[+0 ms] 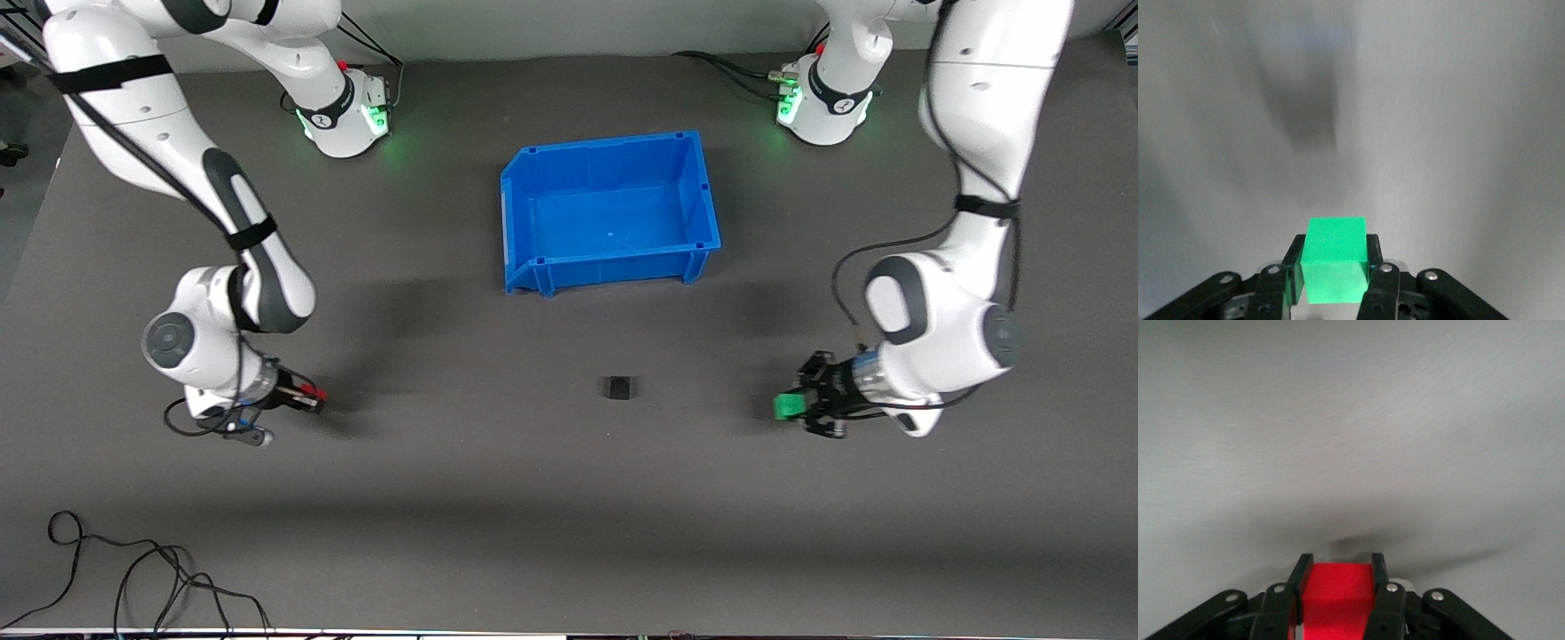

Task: Attach green and red cubes to black cube
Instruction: 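Carry the green cube toward the black cube while the right gripper carries red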

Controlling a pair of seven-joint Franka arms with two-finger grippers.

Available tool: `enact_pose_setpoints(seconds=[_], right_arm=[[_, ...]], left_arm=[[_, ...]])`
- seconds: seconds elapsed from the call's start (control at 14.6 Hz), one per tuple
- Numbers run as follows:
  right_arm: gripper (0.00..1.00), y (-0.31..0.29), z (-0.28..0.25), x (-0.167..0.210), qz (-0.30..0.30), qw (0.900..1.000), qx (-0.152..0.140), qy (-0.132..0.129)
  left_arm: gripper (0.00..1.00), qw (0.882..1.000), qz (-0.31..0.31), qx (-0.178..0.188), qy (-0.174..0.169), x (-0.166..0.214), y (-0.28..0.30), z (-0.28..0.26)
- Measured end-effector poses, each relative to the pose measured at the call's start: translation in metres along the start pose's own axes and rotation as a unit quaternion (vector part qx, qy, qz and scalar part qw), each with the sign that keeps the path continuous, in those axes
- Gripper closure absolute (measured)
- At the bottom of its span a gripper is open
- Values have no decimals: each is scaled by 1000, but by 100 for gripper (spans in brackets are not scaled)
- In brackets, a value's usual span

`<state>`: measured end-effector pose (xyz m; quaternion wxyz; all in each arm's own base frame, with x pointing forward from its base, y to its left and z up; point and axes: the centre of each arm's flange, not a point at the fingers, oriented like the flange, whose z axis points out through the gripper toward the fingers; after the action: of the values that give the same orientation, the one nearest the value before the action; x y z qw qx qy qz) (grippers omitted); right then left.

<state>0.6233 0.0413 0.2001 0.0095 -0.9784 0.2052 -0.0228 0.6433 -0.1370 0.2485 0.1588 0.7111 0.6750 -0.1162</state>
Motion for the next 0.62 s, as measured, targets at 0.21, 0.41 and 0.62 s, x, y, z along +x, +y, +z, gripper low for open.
enact_pose_setpoints(seconds=[0.21, 0.41, 0.62], right_arm=[[61, -67, -10, -30, 83, 996, 10, 7], [61, -138, -25, -62, 171, 985, 30, 15], [61, -194, -31, -88, 250, 968, 32, 7]], left_arm=[[63, 1000, -6, -9, 3, -47, -2, 30], [63, 1000, -22, -9, 3, -85, -3, 54], [63, 999, -32, -17, 3, -106, -4, 66]])
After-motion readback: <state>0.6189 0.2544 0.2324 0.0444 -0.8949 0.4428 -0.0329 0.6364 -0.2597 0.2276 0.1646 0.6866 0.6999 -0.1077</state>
